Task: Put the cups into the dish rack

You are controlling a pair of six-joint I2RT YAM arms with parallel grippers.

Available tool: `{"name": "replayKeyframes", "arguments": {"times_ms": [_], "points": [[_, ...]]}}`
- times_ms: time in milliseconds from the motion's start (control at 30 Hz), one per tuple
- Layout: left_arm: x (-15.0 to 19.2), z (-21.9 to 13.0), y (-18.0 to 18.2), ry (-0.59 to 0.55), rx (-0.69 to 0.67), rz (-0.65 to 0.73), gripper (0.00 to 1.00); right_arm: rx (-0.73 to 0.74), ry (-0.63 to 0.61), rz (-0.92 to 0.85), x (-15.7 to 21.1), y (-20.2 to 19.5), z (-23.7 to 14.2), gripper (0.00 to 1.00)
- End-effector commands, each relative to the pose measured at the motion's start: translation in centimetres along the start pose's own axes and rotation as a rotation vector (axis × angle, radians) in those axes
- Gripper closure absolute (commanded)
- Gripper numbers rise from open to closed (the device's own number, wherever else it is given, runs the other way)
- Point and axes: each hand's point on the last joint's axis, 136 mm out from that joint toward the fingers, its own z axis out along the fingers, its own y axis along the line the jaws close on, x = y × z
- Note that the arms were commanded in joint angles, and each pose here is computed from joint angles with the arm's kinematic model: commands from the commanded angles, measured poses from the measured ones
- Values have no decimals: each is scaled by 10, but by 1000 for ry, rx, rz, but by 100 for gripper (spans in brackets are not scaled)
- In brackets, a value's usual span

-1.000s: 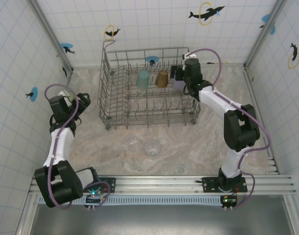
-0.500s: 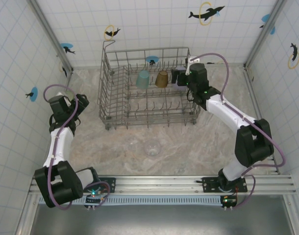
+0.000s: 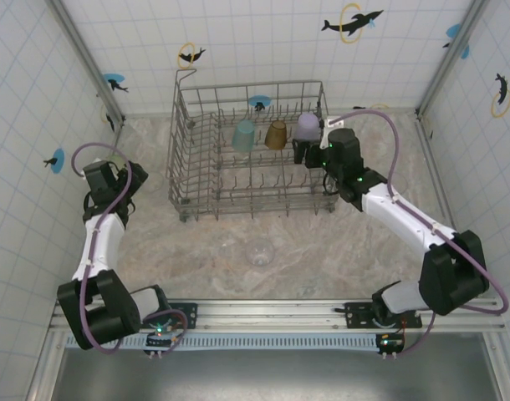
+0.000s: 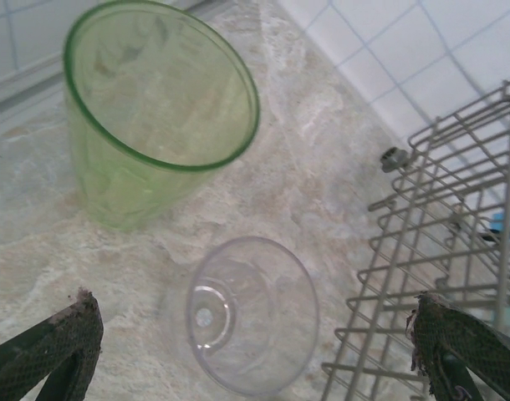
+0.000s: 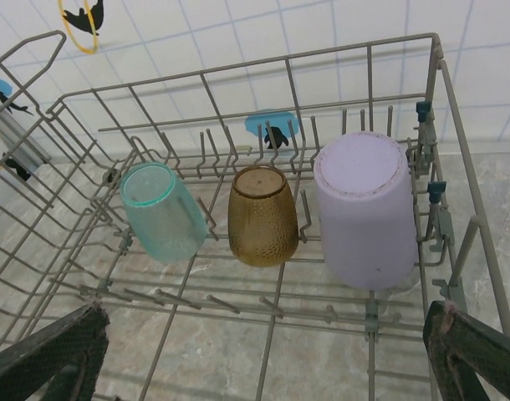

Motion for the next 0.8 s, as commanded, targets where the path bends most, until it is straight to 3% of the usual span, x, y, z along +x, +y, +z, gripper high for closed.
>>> {"name": "replayKeyframes", "arguments": {"times_ms": [0, 333, 367, 767], "points": [[-21, -2, 11, -46, -105, 18, 3, -15, 9, 13, 1, 1, -17, 0], [-55, -4, 4, -102, -157, 144, 3, -25, 17, 26, 25, -7, -41, 0], [-72, -8, -5, -140, -152, 155, 3, -24, 20, 26, 27, -8, -43, 0], [-56, 0, 9, -175, -156, 268, 6, -29, 29, 42, 40, -13, -59, 0]]}}
